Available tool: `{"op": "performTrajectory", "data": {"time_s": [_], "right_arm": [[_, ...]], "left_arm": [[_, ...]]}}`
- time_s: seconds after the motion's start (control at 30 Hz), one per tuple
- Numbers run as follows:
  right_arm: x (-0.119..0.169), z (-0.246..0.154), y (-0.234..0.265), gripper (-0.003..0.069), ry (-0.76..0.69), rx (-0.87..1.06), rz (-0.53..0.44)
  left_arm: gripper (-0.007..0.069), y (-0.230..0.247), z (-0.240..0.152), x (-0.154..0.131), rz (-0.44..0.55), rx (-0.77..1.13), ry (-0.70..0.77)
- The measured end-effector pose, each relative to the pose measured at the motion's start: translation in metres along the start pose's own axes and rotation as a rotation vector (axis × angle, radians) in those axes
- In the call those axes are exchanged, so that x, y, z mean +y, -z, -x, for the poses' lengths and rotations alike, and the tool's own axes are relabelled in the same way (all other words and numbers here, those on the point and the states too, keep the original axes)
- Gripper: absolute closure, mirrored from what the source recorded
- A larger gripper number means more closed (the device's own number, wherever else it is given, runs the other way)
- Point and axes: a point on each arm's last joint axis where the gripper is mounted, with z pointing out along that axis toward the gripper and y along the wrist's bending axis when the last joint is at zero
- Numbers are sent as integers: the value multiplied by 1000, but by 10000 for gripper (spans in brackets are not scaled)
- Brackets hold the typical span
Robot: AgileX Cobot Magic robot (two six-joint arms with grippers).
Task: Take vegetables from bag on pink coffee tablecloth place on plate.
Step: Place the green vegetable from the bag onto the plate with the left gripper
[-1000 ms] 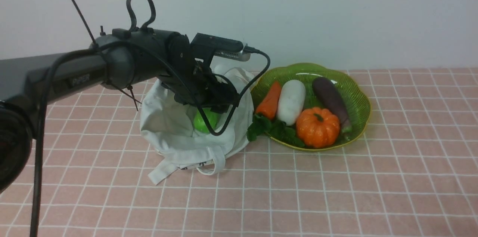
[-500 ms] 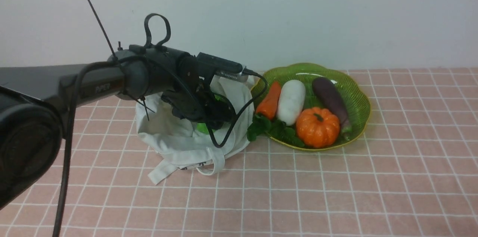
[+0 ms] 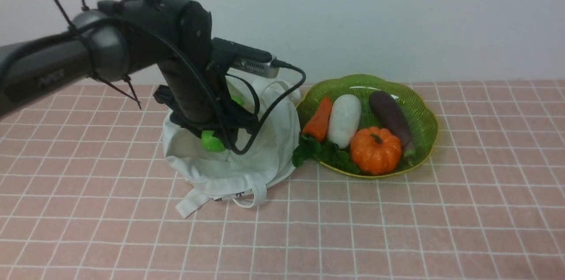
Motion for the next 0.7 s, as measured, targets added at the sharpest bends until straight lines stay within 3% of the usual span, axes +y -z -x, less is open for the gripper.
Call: {"op": "performTrajectory", "data": {"time_s": [0.17, 0.33, 0.5, 0.7], "right_arm": [[0, 0, 0, 673, 0, 0, 0], [0, 0, 0, 673, 0, 0, 0], [0, 0, 0, 673, -1, 0, 0], [0, 0, 0, 673, -1, 0, 0]], "left_arm": [[249, 24, -10, 0, -5, 40, 7], [249, 56, -21, -13, -82, 49, 21], [249, 81, -9, -51, -207, -22, -15], [249, 66, 35, -105, -274, -89, -113]]}}
